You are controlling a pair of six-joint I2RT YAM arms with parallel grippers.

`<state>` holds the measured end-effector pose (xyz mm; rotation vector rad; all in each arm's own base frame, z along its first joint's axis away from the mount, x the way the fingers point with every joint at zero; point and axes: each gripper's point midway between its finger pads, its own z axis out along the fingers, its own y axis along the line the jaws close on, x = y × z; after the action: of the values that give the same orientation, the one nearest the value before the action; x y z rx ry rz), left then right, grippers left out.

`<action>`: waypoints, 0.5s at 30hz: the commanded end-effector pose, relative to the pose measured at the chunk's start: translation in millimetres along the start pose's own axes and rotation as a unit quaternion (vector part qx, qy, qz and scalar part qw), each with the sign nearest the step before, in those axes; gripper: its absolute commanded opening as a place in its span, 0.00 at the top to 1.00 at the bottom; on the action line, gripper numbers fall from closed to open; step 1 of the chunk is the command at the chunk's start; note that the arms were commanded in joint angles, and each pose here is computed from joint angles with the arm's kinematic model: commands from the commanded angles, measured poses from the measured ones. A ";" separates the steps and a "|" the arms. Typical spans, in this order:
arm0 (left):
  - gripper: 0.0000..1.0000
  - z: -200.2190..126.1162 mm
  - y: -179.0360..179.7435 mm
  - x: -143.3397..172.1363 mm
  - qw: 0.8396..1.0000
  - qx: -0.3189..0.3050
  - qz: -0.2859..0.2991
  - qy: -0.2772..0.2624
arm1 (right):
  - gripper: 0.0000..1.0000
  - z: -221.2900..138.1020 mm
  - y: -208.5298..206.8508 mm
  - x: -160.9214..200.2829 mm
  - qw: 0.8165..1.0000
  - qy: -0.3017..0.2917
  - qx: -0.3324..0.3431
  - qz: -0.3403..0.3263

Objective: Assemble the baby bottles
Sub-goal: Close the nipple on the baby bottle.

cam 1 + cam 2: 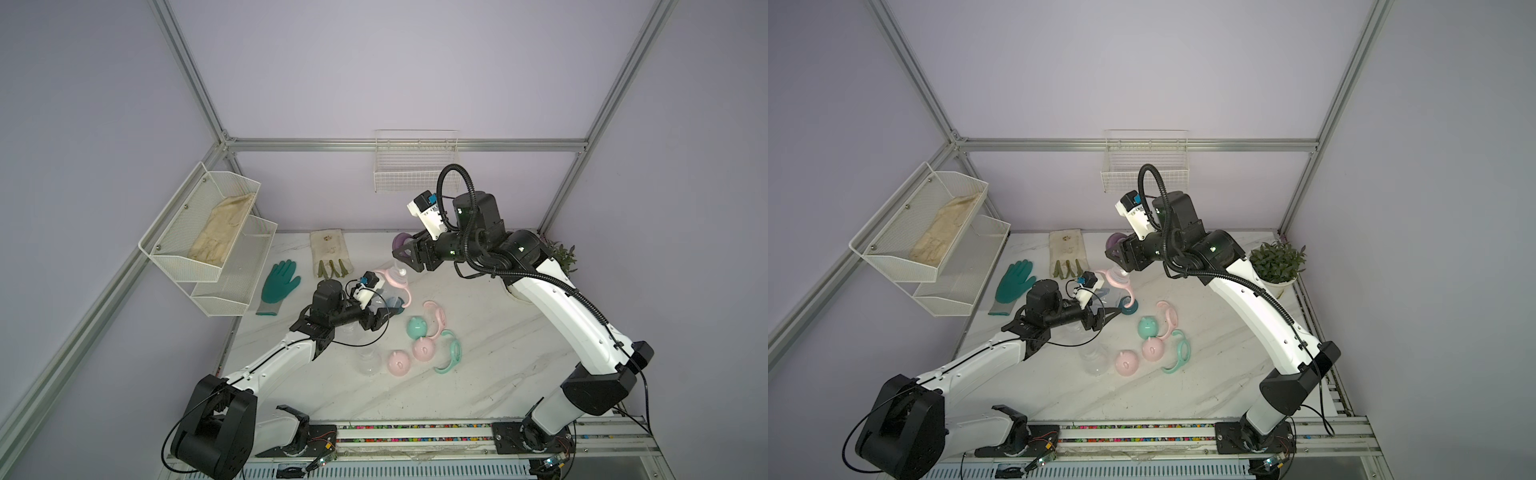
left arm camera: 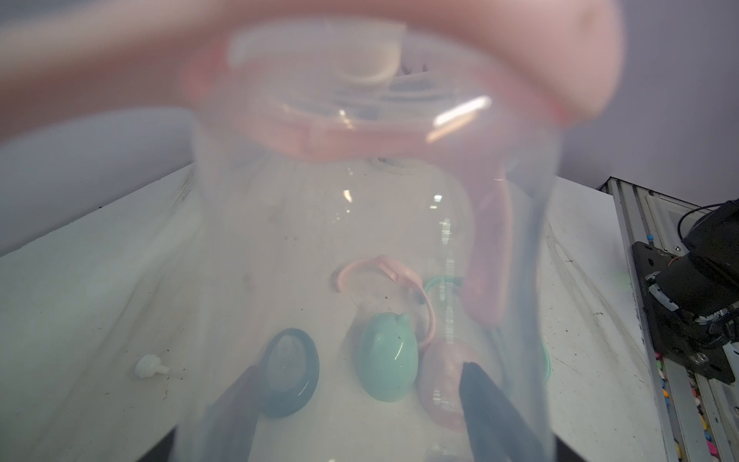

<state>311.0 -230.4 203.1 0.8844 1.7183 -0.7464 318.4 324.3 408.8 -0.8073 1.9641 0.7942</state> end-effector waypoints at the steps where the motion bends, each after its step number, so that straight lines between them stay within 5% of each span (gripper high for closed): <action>1: 1.00 -3.0 0.1 -42.4 0.997 0.001 0.052 -0.057 | 0.50 -9.9 9.7 -3.9 1.000 -0.010 -0.014 0.002; 15: 1.00 3.7 4.2 -37.2 0.994 -0.005 0.080 -0.074 | 0.51 -5.5 7.3 9.0 0.999 0.031 -0.010 0.023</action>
<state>323.0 -234.5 214.3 0.9110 1.6089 -0.6930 309.4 320.1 412.9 -0.7982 2.0029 0.8183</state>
